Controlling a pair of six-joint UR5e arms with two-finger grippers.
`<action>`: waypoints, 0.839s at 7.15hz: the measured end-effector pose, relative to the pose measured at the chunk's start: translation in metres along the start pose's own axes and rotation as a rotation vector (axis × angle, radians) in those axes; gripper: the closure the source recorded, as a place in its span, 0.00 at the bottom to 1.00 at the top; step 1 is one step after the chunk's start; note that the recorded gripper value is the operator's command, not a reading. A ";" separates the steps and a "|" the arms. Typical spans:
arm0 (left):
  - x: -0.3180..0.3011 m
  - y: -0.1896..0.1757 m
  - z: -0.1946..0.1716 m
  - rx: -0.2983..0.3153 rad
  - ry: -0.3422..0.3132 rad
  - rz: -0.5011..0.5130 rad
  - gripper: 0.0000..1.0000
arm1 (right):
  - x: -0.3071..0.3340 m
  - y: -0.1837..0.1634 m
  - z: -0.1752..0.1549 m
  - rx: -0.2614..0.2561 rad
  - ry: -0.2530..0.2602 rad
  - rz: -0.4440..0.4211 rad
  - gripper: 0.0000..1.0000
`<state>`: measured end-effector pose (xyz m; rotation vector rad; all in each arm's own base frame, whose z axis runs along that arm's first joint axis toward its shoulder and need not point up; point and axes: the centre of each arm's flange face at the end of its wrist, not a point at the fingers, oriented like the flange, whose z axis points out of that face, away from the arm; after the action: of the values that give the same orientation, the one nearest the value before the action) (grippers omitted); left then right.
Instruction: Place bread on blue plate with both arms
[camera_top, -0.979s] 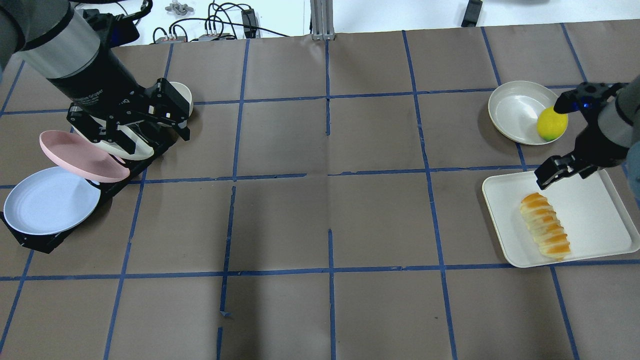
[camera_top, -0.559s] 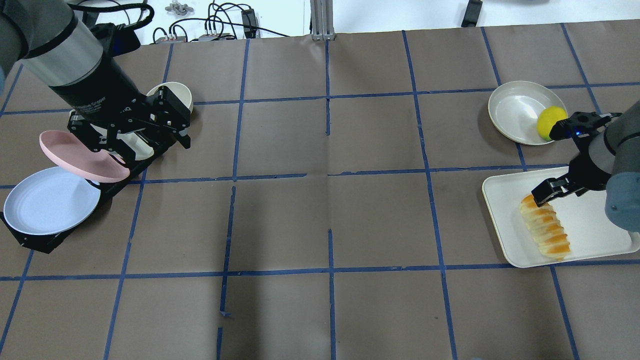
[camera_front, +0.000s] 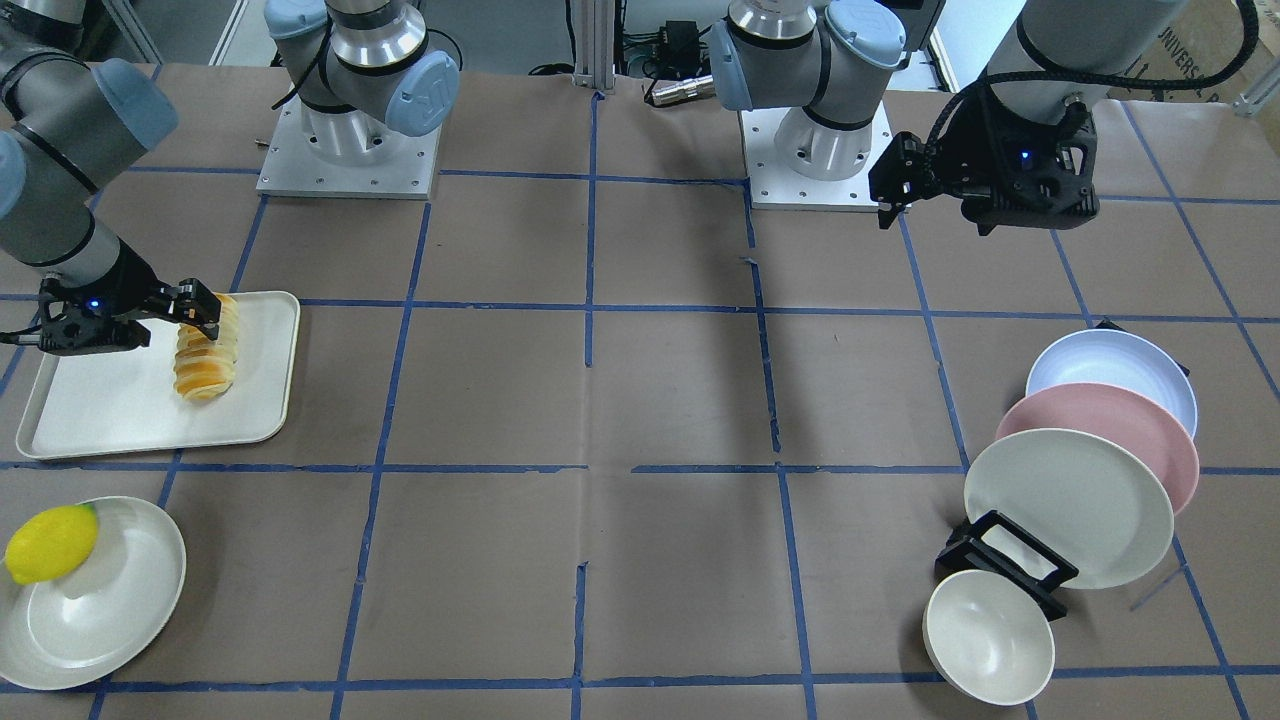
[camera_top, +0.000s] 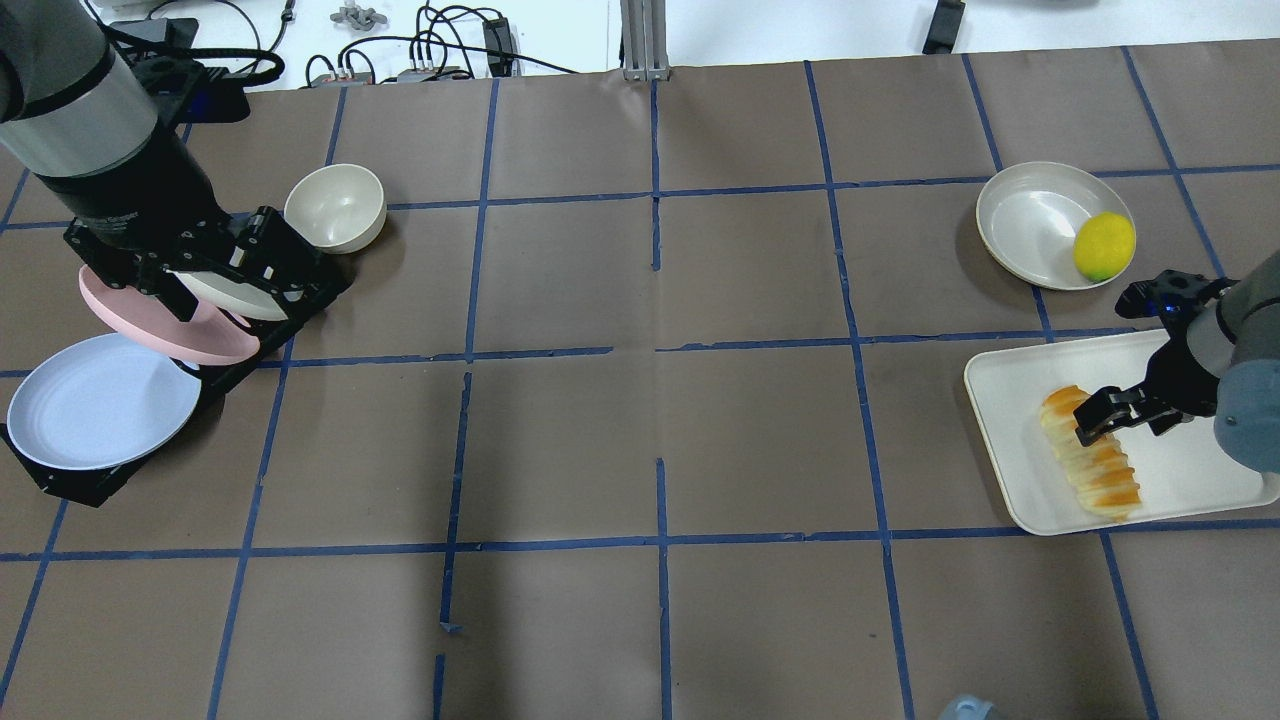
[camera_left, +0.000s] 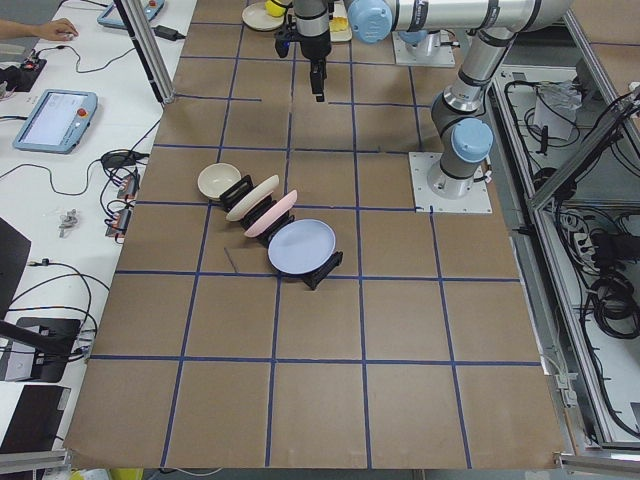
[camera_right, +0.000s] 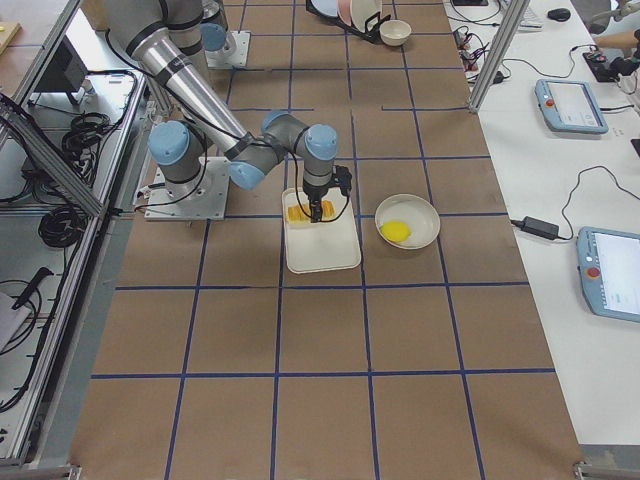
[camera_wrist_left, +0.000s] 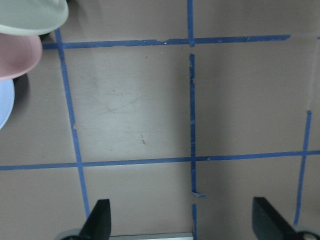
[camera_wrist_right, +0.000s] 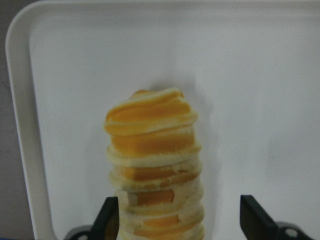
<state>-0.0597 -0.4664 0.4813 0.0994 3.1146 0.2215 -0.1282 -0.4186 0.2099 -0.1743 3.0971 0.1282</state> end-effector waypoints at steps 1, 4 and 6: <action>-0.005 0.000 0.000 -0.002 -0.004 0.012 0.00 | -0.003 0.002 0.005 -0.003 -0.021 0.004 0.15; -0.040 0.004 0.000 -0.014 -0.004 0.128 0.00 | -0.004 0.002 0.010 0.003 -0.036 0.011 0.16; -0.079 0.010 0.004 -0.055 -0.052 0.238 0.00 | 0.000 -0.003 0.017 0.020 -0.025 0.012 0.16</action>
<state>0.0196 -0.4612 0.4796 0.4679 3.0364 0.3028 -0.1277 -0.4206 0.1928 -0.1525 3.0737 0.0996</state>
